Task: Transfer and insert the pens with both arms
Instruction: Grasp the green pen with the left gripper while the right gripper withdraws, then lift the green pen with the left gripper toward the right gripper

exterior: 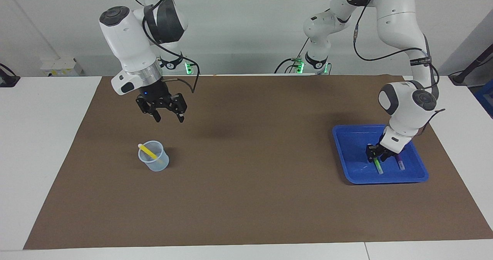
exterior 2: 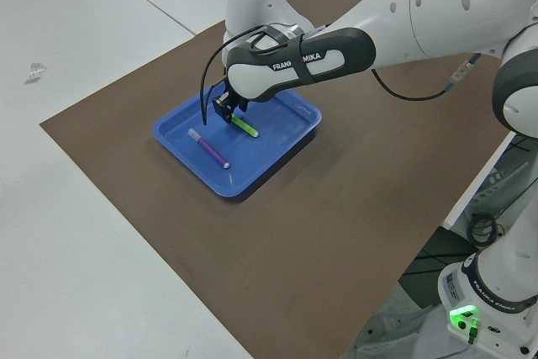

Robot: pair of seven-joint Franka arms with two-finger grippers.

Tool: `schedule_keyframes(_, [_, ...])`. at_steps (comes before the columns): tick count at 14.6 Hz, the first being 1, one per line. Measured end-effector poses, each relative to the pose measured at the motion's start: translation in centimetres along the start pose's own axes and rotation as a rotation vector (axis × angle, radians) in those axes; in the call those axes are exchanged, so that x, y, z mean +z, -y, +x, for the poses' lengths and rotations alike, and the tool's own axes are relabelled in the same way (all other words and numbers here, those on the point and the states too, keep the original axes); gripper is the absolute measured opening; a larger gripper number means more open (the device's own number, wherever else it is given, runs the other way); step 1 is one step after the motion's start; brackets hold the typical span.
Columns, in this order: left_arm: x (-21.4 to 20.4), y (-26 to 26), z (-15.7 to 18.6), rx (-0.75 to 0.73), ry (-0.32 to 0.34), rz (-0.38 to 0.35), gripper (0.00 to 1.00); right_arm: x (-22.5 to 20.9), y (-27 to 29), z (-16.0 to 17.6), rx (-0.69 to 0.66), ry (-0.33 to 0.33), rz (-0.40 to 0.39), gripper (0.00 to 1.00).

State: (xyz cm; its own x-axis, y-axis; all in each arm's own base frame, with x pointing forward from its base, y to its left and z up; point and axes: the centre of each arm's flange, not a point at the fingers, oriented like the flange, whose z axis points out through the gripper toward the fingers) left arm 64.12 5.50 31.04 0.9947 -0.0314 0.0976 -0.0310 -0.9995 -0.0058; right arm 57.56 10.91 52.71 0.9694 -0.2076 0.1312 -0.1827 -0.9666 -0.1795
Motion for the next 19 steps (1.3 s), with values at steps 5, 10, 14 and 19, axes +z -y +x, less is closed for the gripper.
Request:
schedule_keyframes(5, [0.2,0.0,-0.1,-0.001,0.002,0.0,0.55,-0.1,0.3,-1.0,0.052,0.056,-0.019,0.89])
schedule_keyframes(10, [0.5,-0.1,-0.3,0.001,0.003,-0.002,0.49,-0.2,0.2,-2.0,0.06,0.115,-0.042,0.92])
schedule_keyframes(14, [0.5,-0.1,-0.4,0.001,0.001,-0.002,0.18,-0.2,1.1,-2.8,0.08,0.172,0.017,0.92])
schedule_keyframes(19, [0.0,-0.1,-0.2,-0.003,0.041,-0.006,0.18,-0.1,6.1,-5.4,0.095,0.204,0.055,0.92])
